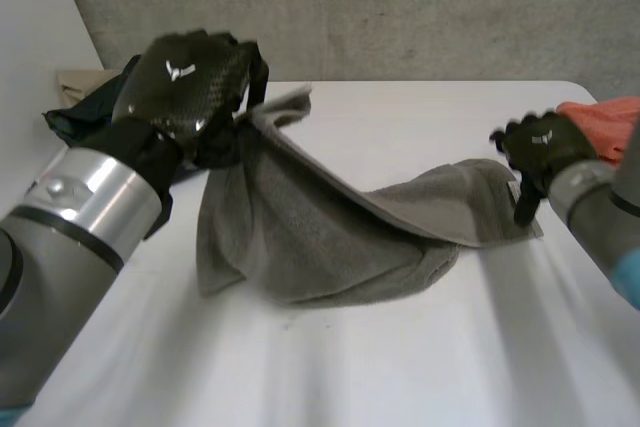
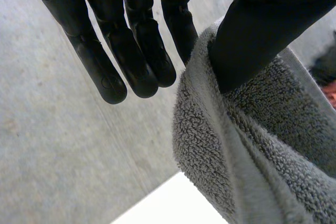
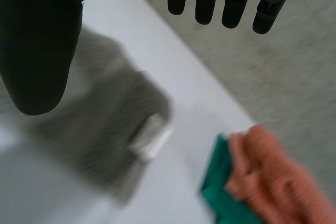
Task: Fold the laundry.
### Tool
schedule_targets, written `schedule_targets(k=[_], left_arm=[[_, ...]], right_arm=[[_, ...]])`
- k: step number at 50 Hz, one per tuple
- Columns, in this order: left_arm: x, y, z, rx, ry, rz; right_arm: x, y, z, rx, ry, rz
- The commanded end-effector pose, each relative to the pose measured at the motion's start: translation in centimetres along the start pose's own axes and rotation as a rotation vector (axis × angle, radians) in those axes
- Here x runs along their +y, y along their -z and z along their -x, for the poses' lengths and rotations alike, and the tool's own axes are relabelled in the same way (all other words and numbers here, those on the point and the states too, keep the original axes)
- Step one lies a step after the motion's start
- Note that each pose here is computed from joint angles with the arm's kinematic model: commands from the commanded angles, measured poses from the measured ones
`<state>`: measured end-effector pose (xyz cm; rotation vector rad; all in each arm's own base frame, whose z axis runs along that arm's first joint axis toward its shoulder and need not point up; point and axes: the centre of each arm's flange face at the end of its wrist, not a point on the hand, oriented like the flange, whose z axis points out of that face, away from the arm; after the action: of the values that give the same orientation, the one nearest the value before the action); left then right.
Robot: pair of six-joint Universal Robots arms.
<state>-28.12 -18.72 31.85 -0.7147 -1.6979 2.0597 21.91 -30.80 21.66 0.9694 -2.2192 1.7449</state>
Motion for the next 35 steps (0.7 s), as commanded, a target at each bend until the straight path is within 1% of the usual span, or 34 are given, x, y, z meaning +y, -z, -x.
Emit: schedule_targets(k=[1, 2, 3, 5, 6, 8, 9, 12, 14, 16, 19, 21, 23, 27, 28, 29, 31, 32, 35], left_arm=[[-2.9, -1.0, 0.0, 0.001, 0.004, -0.093], [-3.3, -1.0, -0.2, 0.008, 0.009, -0.105], [-3.7, -1.0, -0.5, 0.017, 0.015, -0.119], [-4.0, -0.9, -0.7, 0.025, 0.021, -0.126], [-4.2, -0.9, -1.0, 0.035, 0.023, -0.134], [-4.6, -0.8, -1.2, 0.040, 0.024, -0.145], [-4.9, -0.7, -1.4, 0.046, 0.025, -0.154], [-5.3, -0.6, -1.5, 0.047, 0.025, -0.166], [-5.7, -0.6, -1.3, 0.043, 0.026, -0.178], [-6.0, -0.6, -1.2, 0.036, 0.026, -0.186], [-6.6, -0.3, -1.0, 0.007, 0.025, -0.203], [-6.9, -0.2, -0.6, -0.017, 0.022, -0.209], [-6.9, -0.3, -0.4, -0.031, 0.020, -0.209], [-6.9, -0.3, 0.5, -0.062, 0.011, -0.209], [-6.7, -0.6, 1.4, -0.091, 0.001, -0.202], [-6.6, -0.8, 2.0, -0.107, -0.004, -0.198], [-6.2, -1.1, 3.2, -0.140, -0.016, -0.189], [-5.8, -1.4, 4.4, -0.176, -0.027, -0.172], [-5.2, -1.7, 6.0, -0.223, -0.037, -0.151]], right_arm=[[2.6, 4.9, 2.4, -0.213, -0.217, 0.097], [2.8, 4.9, 2.8, -0.228, -0.244, 0.097], [3.2, 4.9, 3.3, -0.245, -0.306, 0.077], [3.3, 4.7, 3.7, -0.246, -0.363, 0.044], [3.1, 4.3, 3.9, -0.233, -0.412, -0.002], [3.0, 3.7, 3.9, -0.220, -0.449, -0.039], [3.5, 2.8, 4.6, -0.227, -0.485, -0.048], [4.7, 1.2, 6.2, -0.249, -0.509, -0.030], [5.1, -0.1, 8.0, -0.268, -0.493, -0.037], [5.4, -0.9, 8.5, -0.252, -0.481, -0.030], [5.4, -2.4, 8.1, -0.168, -0.435, -0.035], [5.1, -2.7, 7.4, -0.108, -0.386, -0.040], [4.8, -2.7, 6.9, -0.082, -0.353, -0.051], [1.1, -0.9, 3.9, -0.028, -0.281, -0.182], [-0.6, 0.3, 1.6, 0.019, -0.246, -0.238], [-1.4, 0.9, 0.4, 0.041, -0.224, -0.262], [-2.7, 2.2, -1.7, 0.078, -0.167, -0.292], [-3.6, 3.4, -3.2, 0.091, -0.103, -0.293], [-5.0, 5.3, -4.4, 0.071, -0.001, -0.279]])
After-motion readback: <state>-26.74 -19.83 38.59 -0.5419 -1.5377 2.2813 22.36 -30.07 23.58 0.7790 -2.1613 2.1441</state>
